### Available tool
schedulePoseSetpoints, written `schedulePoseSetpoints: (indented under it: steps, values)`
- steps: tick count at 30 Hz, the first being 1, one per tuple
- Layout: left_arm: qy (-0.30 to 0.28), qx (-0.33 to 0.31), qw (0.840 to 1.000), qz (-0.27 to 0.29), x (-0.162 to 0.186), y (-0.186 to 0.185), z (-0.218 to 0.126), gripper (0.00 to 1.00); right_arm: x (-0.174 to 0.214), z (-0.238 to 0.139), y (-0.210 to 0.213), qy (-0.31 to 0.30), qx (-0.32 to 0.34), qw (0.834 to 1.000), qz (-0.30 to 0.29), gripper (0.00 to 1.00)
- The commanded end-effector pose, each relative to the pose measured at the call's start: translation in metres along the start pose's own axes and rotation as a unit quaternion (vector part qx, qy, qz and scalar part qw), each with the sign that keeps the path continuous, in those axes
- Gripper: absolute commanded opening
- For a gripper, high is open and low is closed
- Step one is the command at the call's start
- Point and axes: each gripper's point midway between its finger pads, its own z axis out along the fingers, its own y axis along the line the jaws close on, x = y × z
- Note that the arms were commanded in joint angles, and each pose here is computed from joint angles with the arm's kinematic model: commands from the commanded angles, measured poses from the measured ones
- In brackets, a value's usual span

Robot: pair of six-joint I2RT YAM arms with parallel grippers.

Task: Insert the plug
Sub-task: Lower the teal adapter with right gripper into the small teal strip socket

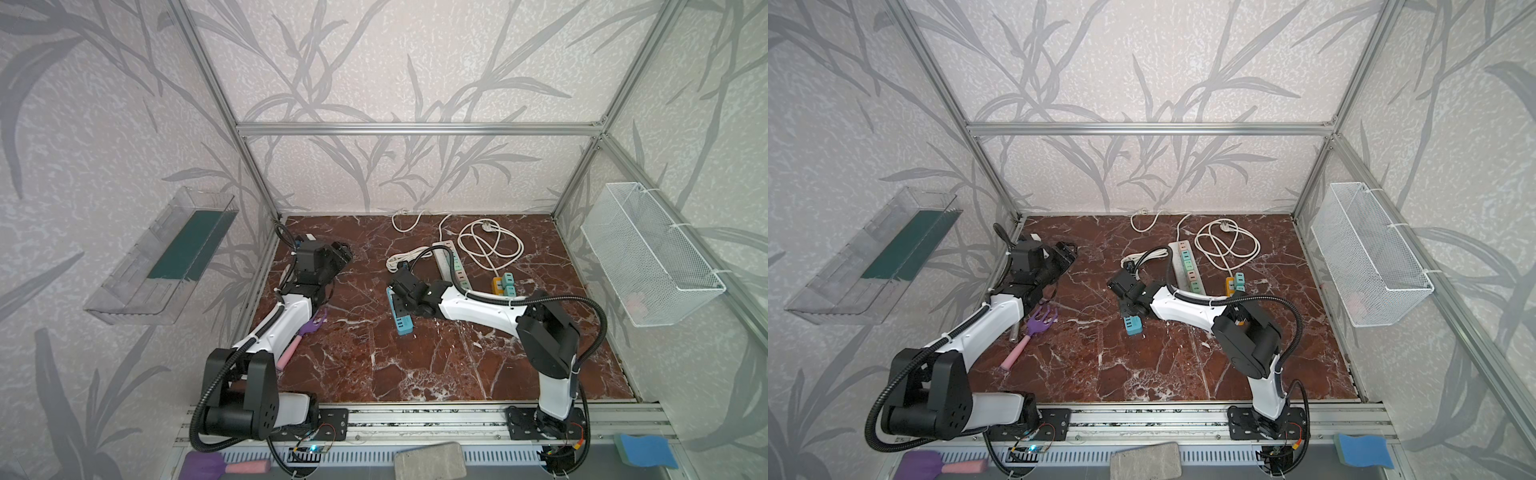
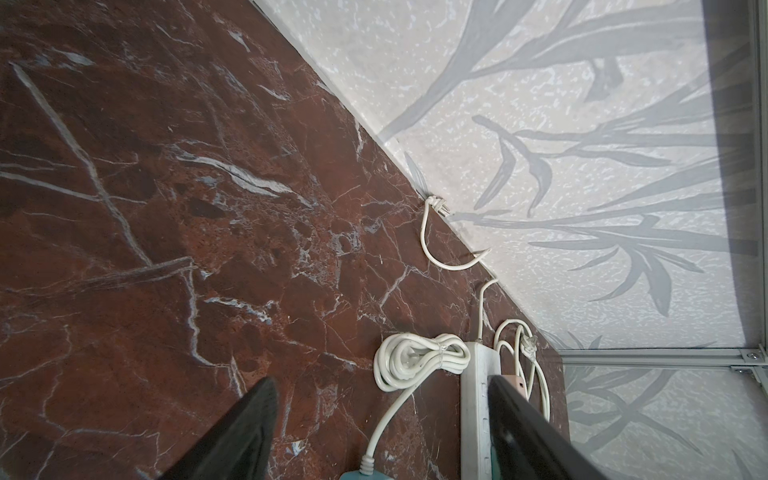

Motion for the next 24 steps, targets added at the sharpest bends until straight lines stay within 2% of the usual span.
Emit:
schedulePoseSetpoints:
  steps: [1,7,12,17,23,24]
  values:
    - [-0.01,0.009,1.0,-0.008,-0.006,-0.003,-0.002,0.79,0.02,0.01,-0.008,0.028,0.032,0.999,-0.011,0.0]
    - [-0.008,0.012,1.0,-0.009,-0.007,-0.005,-0.002,0.78,0.029,0.018,-0.01,0.046,0.05,0.997,-0.025,0.0]
    - [-0.006,0.017,1.0,0.0,-0.007,-0.008,-0.003,0.76,0.059,0.039,-0.018,0.095,0.07,0.993,-0.03,0.0]
    - [-0.005,0.018,1.0,0.001,-0.007,-0.008,-0.002,0.76,0.077,0.047,-0.022,0.114,0.075,0.99,-0.019,0.0]
    - [-0.002,0.02,1.0,-0.002,-0.006,-0.009,-0.001,0.76,0.063,0.04,-0.015,0.095,0.07,0.993,-0.015,0.0]
    - [-0.001,0.021,1.0,-0.002,-0.005,-0.009,-0.001,0.76,0.058,0.039,-0.011,0.091,0.065,0.994,-0.014,0.05]
